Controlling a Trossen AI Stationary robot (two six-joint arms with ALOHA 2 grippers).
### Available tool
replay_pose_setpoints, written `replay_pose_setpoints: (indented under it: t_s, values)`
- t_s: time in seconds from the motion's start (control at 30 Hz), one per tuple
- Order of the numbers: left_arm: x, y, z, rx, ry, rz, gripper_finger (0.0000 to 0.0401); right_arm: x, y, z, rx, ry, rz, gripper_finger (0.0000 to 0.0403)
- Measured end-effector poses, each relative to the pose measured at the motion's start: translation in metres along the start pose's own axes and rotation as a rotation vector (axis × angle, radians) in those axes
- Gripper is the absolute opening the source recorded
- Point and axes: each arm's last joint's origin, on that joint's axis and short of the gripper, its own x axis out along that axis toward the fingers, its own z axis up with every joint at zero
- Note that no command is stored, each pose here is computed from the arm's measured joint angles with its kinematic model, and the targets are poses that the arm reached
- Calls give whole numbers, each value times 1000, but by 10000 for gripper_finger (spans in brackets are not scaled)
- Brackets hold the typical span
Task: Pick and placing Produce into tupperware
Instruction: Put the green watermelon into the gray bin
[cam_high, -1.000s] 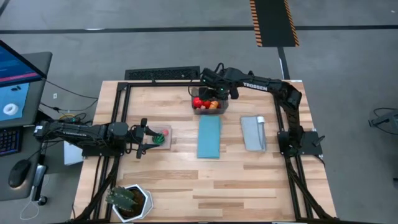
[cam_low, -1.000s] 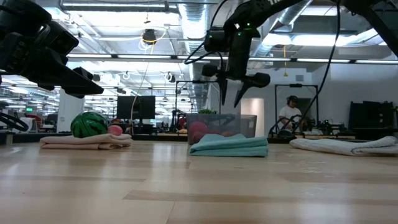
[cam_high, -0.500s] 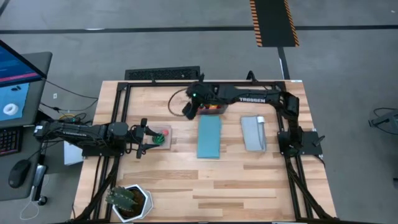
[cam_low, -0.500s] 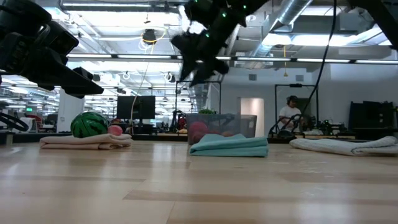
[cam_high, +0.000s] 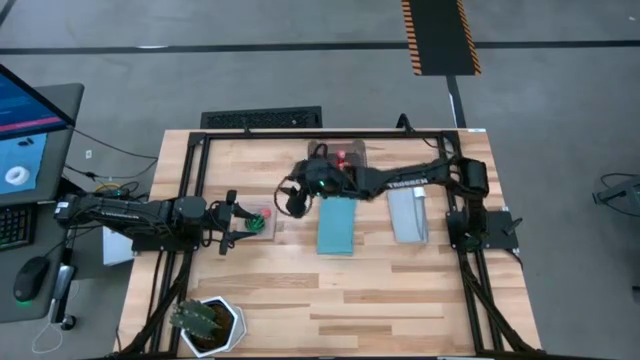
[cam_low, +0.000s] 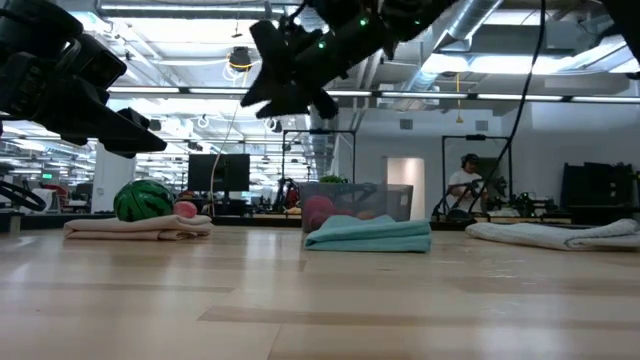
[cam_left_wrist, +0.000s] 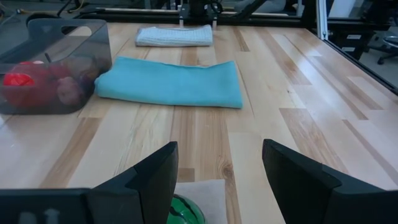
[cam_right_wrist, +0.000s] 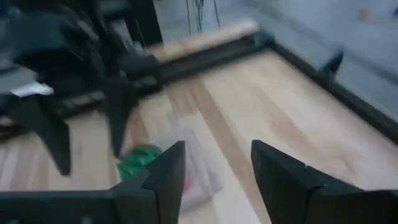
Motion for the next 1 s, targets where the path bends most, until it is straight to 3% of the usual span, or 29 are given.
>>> replay_pose_setpoints:
  t_s: [0.2, 0.47, 0.53, 0.73, 1.0]
  values:
    - [0, 0, 0, 1, 0, 0, 224, -37, 19, -28, -21, -278, -14, 134]
    - [0, 0, 0, 8, 0, 0, 224, -78, 9, -74, -69, -325, 27, 17]
    - [0, 0, 0, 3, 0, 0, 224, -87, 4, -87, -78, -344, 46, 12]
    - [0, 0, 0, 8, 0, 0, 224, -129, -14, -127, -77, -596, 134, 26]
    - [0, 0, 0, 4, 0, 0, 224, -167, -34, -168, -66, -586, 108, 17]
